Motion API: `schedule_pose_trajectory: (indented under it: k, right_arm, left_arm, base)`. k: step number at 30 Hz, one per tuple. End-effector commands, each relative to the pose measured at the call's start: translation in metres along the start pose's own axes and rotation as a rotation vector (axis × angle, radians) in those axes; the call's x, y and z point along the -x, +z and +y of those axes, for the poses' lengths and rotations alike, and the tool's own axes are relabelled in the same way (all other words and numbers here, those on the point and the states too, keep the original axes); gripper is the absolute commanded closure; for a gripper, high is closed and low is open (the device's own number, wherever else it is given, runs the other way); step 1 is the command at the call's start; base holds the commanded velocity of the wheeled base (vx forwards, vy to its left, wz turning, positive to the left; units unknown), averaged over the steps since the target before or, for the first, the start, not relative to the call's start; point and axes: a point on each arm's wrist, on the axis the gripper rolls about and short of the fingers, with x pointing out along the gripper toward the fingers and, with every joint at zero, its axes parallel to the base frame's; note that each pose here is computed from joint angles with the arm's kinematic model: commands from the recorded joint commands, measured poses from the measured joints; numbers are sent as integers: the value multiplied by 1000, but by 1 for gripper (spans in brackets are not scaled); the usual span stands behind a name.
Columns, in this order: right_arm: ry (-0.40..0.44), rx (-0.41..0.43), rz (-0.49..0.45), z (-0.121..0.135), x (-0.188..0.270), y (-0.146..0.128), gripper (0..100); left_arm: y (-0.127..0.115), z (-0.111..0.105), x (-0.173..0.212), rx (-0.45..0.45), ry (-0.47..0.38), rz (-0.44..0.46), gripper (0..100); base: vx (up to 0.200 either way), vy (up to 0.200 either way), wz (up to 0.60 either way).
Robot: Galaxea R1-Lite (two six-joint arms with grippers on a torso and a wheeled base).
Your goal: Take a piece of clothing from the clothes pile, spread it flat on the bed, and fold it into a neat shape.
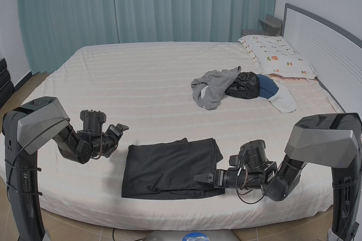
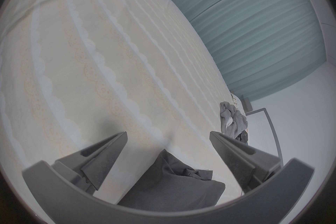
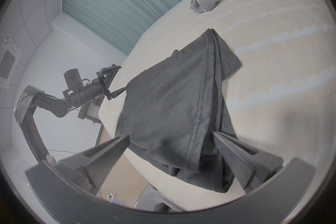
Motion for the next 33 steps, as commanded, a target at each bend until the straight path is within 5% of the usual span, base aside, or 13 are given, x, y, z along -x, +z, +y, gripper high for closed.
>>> schedule_pose_trajectory:
  k: [1,33]
  right_arm:
    - [-3,4,10,-1,-2,-3,100]
    - [-79,5,2,-9,27,-6,100]
  left_arm:
    - [0,0,0,0,-1,0,0]
    - [2,0,0,3,-1,-4,0]
  base:
    - [0,0,0]
    - [0,0,0]
